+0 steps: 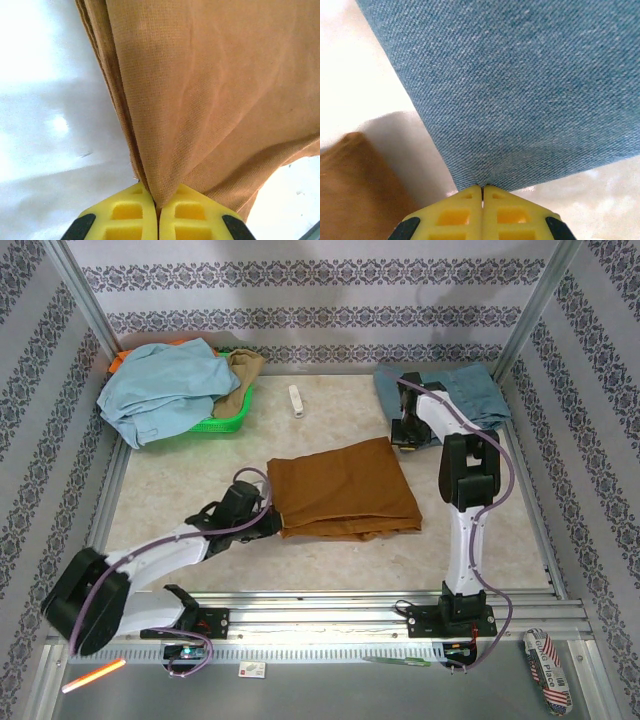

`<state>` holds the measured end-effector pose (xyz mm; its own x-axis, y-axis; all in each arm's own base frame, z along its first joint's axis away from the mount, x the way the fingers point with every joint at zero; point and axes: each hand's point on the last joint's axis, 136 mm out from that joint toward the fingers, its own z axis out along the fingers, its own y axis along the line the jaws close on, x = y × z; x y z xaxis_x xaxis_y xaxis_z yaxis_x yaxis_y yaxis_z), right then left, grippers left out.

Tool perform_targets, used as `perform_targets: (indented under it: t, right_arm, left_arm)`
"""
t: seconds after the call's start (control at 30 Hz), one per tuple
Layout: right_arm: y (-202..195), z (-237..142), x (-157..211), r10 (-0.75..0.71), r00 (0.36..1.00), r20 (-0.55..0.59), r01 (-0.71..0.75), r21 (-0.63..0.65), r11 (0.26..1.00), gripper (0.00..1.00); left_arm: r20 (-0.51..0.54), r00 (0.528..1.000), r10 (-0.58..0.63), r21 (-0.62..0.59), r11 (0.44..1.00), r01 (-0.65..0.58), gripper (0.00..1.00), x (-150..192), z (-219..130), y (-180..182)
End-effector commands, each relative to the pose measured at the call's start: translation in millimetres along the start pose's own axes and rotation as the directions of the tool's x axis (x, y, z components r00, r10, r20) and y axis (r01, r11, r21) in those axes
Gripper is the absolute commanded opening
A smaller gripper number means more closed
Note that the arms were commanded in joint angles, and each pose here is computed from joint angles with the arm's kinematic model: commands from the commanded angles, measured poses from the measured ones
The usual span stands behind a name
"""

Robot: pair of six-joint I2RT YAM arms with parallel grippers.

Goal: Fold and stack the trousers

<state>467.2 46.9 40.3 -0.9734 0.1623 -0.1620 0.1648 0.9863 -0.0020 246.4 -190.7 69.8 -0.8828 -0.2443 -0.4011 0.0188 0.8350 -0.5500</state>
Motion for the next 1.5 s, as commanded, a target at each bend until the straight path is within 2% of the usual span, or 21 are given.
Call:
perform_targets:
  t: [0.0,0.13,0.23,0.43,0.57,0.6,0.63,0.67,0.7,0.73,0.8,0.87,1.0,1.13,1.23,1.33,1.47]
  right_arm:
    - [14.9,-7.9,16.0,0.036,0.999,-0.008,-0.037,-0.091,0.995,0.0]
    - [37.3,-9.3,48.2,0.017,0.999,-0.029,-0.021,-0.142,0.99,0.0]
    - [52.3,-17.5,74.2,-0.031,1.0,-0.003,0.031,-0.1,0.995,0.0]
    - [80.3,-24.1,99.3,-0.035,0.999,-0.012,0.033,-0.162,0.986,0.0]
    - [96.7,-24.2,97.5,-0.031,0.999,-0.028,0.024,-0.222,0.975,0.0]
    - [96.3,-24.0,96.8,-0.035,0.999,-0.034,0.027,-0.213,0.977,0.07]
    - [95.0,-25.2,95.3,-0.038,0.999,-0.036,0.03,-0.201,0.979,0.28]
    - [94.9,-28.4,95.9,-0.046,0.998,-0.035,0.038,-0.202,0.979,0.34]
    - [94.9,-33.7,96.1,-0.05,0.998,-0.025,0.043,-0.211,0.976,0.34]
    - [95.0,-41.0,96.8,-0.049,0.999,-0.007,0.046,-0.228,0.972,0.35]
    - [94.3,-55.8,97.2,-0.035,0.999,0.037,0.044,-0.28,0.959,0.39]
    - [91.8,-59.5,105.8,-0.015,0.999,0.037,0.026,-0.341,0.94,0.44]
    - [95.4,-70.8,128.0,-0.016,0.999,0.027,0.027,-0.456,0.89,0.52]
    - [102.7,-76.0,148.4,-0.066,0.998,0.021,0.067,-0.531,0.844,0.6]
    - [103.8,-62.4,159.4,-0.102,0.995,-0.018,0.076,-0.538,0.84,0.63]
    - [110.2,-49.0,166.6,-0.115,0.992,-0.052,0.065,-0.572,0.818,0.69]
    - [117.9,-36.4,175.2,-0.136,0.987,-0.087,0.059,-0.591,0.804,0.69]
  left_arm:
    - [-0.055,0.998,-0.029,-0.219,0.975,0.016,0.0,20.3,-19.8,53.3]
    - [-0.125,0.988,-0.093,-0.312,0.949,0.05,0.0,50.3,-28.5,86.1]
    - [-0.103,0.986,-0.131,-0.374,0.924,0.084,0.0,60.6,-35.0,106.0]
    - [0.036,0.982,-0.185,-0.392,0.902,0.184,0.0,40.6,-48.9,113.5]
    - [0.063,0.978,-0.197,-0.392,0.897,0.205,0.0,26.6,-53.6,113.1]
    - [0.057,0.978,-0.2,-0.389,0.898,0.207,0.0,25.7,-52.7,112.7]
    - [0.047,0.977,-0.207,-0.386,0.898,0.209,0.0,25.7,-51.4,112.5]
    - [0.037,0.976,-0.215,-0.387,0.897,0.212,0.0,26.6,-50.2,113.2]
    - [0.03,0.975,-0.22,-0.393,0.894,0.214,0.06,27.3,-50.0,114.4]
    - [0.025,0.975,-0.222,-0.401,0.891,0.213,0.3,28.0,-50.3,116.2]
    - [0.025,0.973,-0.228,-0.406,0.888,0.218,0.47,28.1,-52.2,117.9]
    - [0.041,0.974,-0.222,-0.417,0.882,0.219,0.68,24.5,-56.8,119.7]
    - [0.061,0.975,-0.216,-0.419,0.881,0.221,0.83,13.3,-65.3,118.5]
    - [0.077,0.977,-0.199,-0.394,0.894,0.213,0.86,-3.4,-65.8,112.9]
    - [0.05,0.983,-0.177,-0.319,0.93,0.184,0.89,-15.6,-50.2,99.8]
    - [0.013,0.984,-0.176,-0.301,0.938,0.172,0.85,-22.4,-33.8,97.2]
    - [-0.005,0.981,-0.192,-0.338,0.924,0.179,0.79,-23.1,-24.0,107.1]
